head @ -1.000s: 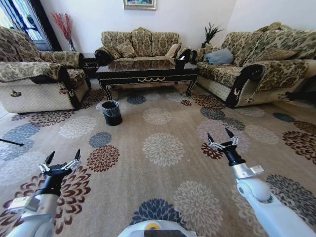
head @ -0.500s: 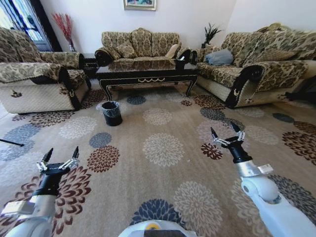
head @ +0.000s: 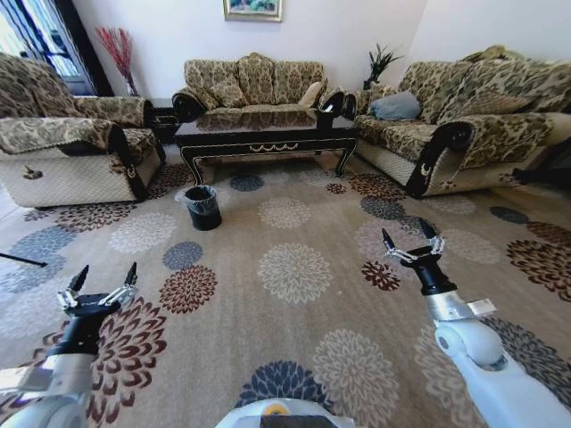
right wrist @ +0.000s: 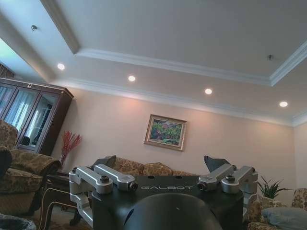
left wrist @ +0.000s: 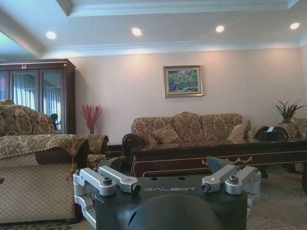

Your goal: Move to the front of the table and pick up the trash from the floor, then place it into the trash bin.

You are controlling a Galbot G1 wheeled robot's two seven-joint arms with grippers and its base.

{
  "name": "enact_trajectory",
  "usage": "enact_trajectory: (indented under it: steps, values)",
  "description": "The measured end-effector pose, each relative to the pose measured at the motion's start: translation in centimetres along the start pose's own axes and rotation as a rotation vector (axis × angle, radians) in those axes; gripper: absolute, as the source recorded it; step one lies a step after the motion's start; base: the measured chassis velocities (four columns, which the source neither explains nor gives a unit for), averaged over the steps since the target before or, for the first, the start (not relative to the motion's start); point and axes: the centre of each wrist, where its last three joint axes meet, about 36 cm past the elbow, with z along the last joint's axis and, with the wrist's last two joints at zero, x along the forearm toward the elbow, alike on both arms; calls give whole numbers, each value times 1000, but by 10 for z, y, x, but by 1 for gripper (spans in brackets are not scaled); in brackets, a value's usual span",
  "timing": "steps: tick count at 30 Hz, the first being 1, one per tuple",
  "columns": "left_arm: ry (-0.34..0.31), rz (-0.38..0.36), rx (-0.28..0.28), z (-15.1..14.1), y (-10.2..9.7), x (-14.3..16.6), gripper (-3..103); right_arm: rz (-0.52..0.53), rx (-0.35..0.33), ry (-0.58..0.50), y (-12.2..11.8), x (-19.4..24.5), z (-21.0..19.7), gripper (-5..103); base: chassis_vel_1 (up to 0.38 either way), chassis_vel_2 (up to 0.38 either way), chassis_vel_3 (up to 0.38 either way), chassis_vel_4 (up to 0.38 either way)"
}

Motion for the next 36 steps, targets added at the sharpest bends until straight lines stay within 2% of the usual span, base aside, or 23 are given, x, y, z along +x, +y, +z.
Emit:
enact_trajectory:
  steps: [36]
  values:
    - [13,7,11,9,-4,-3,100,8,5,17,-4,1,8,100,0,0,0,0]
